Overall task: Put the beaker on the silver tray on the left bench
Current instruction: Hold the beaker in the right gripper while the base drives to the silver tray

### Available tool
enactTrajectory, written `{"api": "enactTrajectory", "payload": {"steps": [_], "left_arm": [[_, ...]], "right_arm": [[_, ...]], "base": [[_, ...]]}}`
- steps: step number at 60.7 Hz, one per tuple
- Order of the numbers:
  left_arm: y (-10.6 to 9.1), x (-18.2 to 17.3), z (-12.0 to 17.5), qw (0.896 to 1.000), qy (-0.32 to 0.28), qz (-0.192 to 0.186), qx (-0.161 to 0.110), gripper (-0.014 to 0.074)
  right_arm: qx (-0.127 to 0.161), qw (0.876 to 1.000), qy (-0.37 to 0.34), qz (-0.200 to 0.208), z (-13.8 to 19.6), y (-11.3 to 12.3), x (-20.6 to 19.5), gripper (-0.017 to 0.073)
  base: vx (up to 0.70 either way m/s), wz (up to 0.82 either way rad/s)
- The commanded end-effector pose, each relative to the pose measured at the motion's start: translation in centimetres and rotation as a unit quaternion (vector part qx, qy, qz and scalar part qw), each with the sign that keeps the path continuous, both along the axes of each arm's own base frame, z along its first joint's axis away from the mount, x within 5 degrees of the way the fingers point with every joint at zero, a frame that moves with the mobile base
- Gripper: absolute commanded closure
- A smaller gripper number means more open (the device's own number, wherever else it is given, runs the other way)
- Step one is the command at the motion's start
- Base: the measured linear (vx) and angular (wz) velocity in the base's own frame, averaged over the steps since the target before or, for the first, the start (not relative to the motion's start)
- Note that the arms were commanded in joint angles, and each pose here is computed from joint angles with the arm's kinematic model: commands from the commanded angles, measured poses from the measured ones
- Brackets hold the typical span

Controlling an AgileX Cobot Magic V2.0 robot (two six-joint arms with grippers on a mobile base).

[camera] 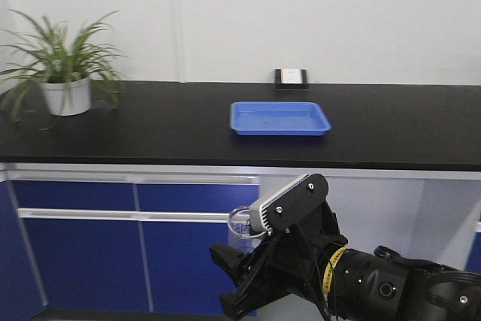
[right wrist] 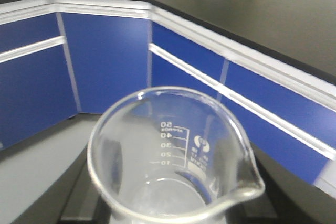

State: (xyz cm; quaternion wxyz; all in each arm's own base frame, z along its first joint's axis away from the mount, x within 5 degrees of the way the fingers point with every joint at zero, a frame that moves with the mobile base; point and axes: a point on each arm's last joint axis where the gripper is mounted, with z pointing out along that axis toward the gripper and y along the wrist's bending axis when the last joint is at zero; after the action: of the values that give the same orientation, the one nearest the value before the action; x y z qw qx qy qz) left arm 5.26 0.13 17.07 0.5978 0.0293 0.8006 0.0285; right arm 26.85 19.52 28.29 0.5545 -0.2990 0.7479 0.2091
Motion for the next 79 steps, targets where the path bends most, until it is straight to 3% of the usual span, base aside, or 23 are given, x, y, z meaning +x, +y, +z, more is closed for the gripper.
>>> {"api": "enactTrajectory", "payload": {"steps": [1,79], "left_arm": [[-0.07,0.16,0.03,0.999,-0.031,-0.005,-0.002,0.0592],[-0.07,0.17,0.02,1.000,-0.031,-0.005,-0.002,0.0592]], "right_arm": [[0.045,0.998,-0.043,0.016,2.70,0.10,-0.35,0.0529],[0.045,0.998,-0.043,0.016,2.70,0.10,-0.35,0.0529]], "base": [[-0.11,0.42],[-0.01,0.71]]}}
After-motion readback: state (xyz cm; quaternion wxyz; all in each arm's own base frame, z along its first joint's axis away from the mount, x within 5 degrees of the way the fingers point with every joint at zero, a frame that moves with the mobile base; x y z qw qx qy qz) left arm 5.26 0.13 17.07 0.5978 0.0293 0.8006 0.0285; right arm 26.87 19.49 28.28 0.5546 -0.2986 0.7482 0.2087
